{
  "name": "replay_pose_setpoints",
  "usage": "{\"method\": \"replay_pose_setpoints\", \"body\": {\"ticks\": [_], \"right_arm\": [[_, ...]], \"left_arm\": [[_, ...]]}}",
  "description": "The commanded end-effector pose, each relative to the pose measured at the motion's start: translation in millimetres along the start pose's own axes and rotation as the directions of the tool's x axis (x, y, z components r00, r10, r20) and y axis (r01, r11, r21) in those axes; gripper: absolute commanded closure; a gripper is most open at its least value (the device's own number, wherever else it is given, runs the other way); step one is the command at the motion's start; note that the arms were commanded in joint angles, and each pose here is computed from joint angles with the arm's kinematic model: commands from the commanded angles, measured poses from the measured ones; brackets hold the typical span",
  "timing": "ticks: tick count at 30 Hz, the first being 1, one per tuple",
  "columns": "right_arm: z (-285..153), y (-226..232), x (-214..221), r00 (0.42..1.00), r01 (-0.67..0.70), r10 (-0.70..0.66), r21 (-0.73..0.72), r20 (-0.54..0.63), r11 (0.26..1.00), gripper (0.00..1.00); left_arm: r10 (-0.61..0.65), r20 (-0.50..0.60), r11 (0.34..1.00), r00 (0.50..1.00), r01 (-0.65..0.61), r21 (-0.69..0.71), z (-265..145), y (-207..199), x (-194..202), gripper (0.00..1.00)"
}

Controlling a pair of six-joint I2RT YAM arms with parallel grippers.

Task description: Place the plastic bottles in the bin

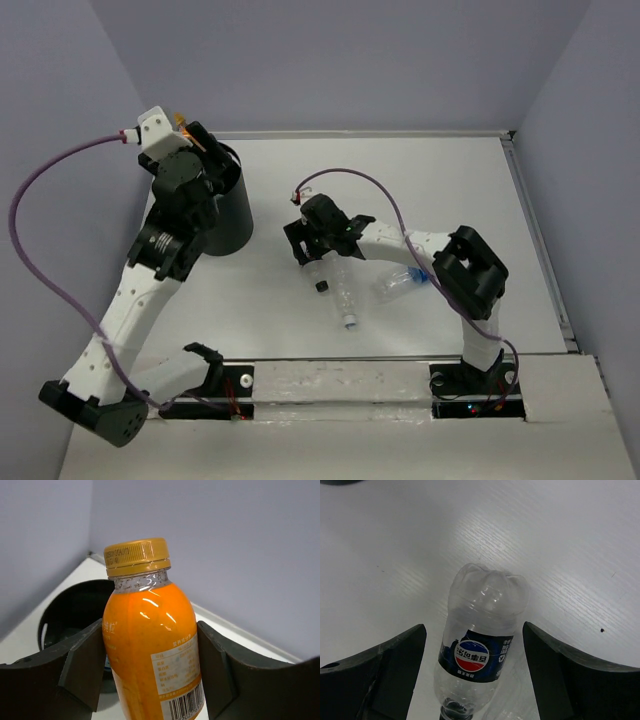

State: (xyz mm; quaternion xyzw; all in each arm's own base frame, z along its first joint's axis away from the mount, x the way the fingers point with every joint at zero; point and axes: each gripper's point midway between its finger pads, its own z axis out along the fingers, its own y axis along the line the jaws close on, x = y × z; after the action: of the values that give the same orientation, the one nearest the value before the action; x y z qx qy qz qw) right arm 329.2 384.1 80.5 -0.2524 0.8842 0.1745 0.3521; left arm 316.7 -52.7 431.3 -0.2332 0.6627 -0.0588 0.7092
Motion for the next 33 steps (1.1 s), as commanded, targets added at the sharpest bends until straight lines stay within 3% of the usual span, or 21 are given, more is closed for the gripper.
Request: {"method": "replay_pose_setpoints", "body": {"ticks": [1,8,10,11,14,19,24,25,26,33], "right_arm": [[-1.3,3.9,-15.1,0.999,0.033,-0.033,0.034,0.011,0.999,0.17],[10.8,5.8,-8.3,0.999,0.042,-0.042,0.048,-0.016,0.998,0.17],[14.3,10.9,-7.1,0.999,0.051,-0.05,0.043,-0.021,0.998,0.17],[15.8,10.8,-6.1,0.998,0.05,-0.049,0.044,-0.026,0.998,0.17],[24.6,15.9,-1.8,0.997,0.062,-0.061,0.039,-0.042,0.997,0.17],[36.5,17.0,8.1,0.995,0.066,-0.064,0.033,-0.072,0.997,0.17],[37.5,22.4,-0.1,0.997,0.059,-0.058,0.015,-0.058,0.998,0.38],[36.8,22.7,-3.0,0.997,0.059,-0.058,0.016,-0.051,0.998,0.48],[34.4,23.7,-8.3,0.998,0.057,-0.056,0.015,-0.039,0.998,0.52],[-28.3,46.3,-71.2,0.992,0.047,-0.039,-0.067,0.119,0.997,0.58]], "left_arm": [[0.137,0.01,0.98,0.99,-0.134,-0.147,52.5,37.0,12.2,0.41],[0.199,-0.038,0.937,0.979,-0.202,-0.286,98.3,77.1,41.5,0.4],[0.211,-0.041,0.923,0.977,-0.212,-0.321,105.9,86.6,50.9,0.29],[0.216,-0.05,0.917,0.975,-0.22,-0.333,108.6,90.4,56.9,0.18],[0.212,-0.058,0.917,0.976,-0.219,-0.333,111.4,93.9,62.1,0.02],[0.155,-0.038,0.964,0.987,-0.16,-0.215,97.5,72.4,45.5,0.01],[0.069,0.02,0.994,0.997,-0.067,-0.085,62.4,57.2,18.4,0.01],[0.054,0.01,0.998,0.998,-0.054,-0.029,56.3,49.7,19.7,0.01],[0.025,0.029,1.0,0.999,-0.025,0.011,44.8,45.5,11.1,0.01],[-0.026,0.053,0.986,0.998,0.016,0.167,0.4,38.8,6.4,0.01]]}}
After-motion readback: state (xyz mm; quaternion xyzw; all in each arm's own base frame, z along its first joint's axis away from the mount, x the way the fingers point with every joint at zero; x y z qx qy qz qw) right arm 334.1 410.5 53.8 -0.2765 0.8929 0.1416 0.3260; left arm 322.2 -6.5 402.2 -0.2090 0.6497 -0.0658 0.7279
